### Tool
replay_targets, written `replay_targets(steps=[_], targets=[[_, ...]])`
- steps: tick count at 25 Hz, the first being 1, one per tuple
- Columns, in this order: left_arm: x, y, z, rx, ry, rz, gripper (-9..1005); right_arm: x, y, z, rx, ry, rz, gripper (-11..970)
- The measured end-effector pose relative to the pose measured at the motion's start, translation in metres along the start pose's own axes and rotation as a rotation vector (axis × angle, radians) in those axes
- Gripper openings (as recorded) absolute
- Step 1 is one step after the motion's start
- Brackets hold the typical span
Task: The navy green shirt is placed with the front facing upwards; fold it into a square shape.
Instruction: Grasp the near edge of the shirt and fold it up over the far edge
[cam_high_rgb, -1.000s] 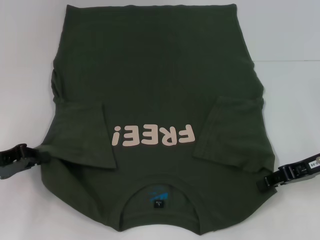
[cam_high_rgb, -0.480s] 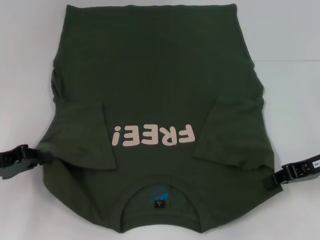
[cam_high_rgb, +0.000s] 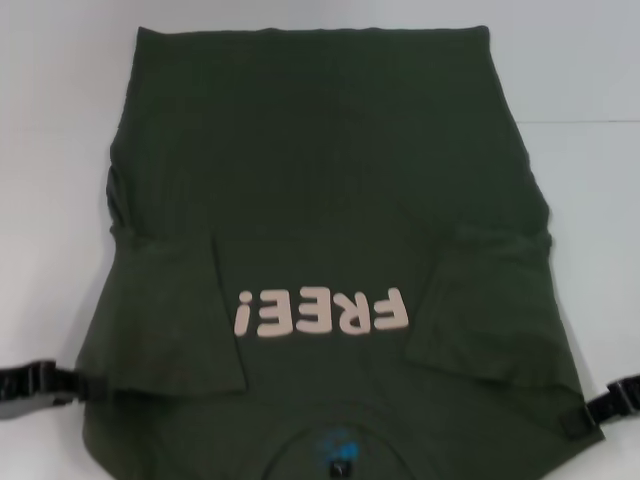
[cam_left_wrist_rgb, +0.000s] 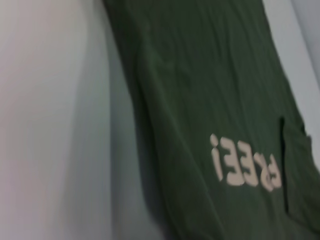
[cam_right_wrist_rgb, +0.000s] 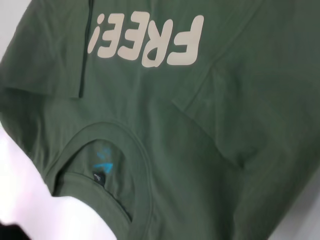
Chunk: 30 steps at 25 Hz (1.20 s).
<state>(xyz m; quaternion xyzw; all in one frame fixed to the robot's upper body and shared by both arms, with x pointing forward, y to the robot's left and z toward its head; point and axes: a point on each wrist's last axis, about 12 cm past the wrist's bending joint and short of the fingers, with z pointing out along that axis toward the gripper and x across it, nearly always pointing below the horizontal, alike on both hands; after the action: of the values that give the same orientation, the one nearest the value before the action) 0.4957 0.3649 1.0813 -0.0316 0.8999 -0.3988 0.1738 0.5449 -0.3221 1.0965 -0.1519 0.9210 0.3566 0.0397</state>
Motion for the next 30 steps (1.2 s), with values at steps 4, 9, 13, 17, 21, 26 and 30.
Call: replay_targets(steps=[4,9,13,17,21,26,30], targets=[[0.021,0.002,-0.012,0.002,0.058,-0.009,26,0.014,-0.006,-0.007,-0.013,0.014,0.019,60],[0.028,0.001,-0.017,0.006,0.068,-0.013,27,0.023,-0.012,-0.014,-0.034,-0.032,0.052,66],[0.01,0.0,-0.001,-0.003,0.047,-0.017,27,0.008,-0.014,-0.022,-0.032,-0.179,0.074,72],[-0.019,-0.009,0.019,-0.013,0.018,-0.01,27,-0.007,-0.012,-0.022,-0.044,-0.272,0.082,77],[-0.049,-0.021,0.032,-0.052,-0.012,0.017,27,-0.026,-0.008,-0.027,-0.085,-0.43,0.107,82],[-0.091,-0.037,0.041,-0.132,-0.091,0.069,27,-0.049,-0.011,-0.034,-0.033,-0.592,0.118,89],[-0.122,-0.047,0.049,-0.199,-0.169,0.104,27,-0.072,-0.01,-0.031,0.069,-0.643,0.081,94]])
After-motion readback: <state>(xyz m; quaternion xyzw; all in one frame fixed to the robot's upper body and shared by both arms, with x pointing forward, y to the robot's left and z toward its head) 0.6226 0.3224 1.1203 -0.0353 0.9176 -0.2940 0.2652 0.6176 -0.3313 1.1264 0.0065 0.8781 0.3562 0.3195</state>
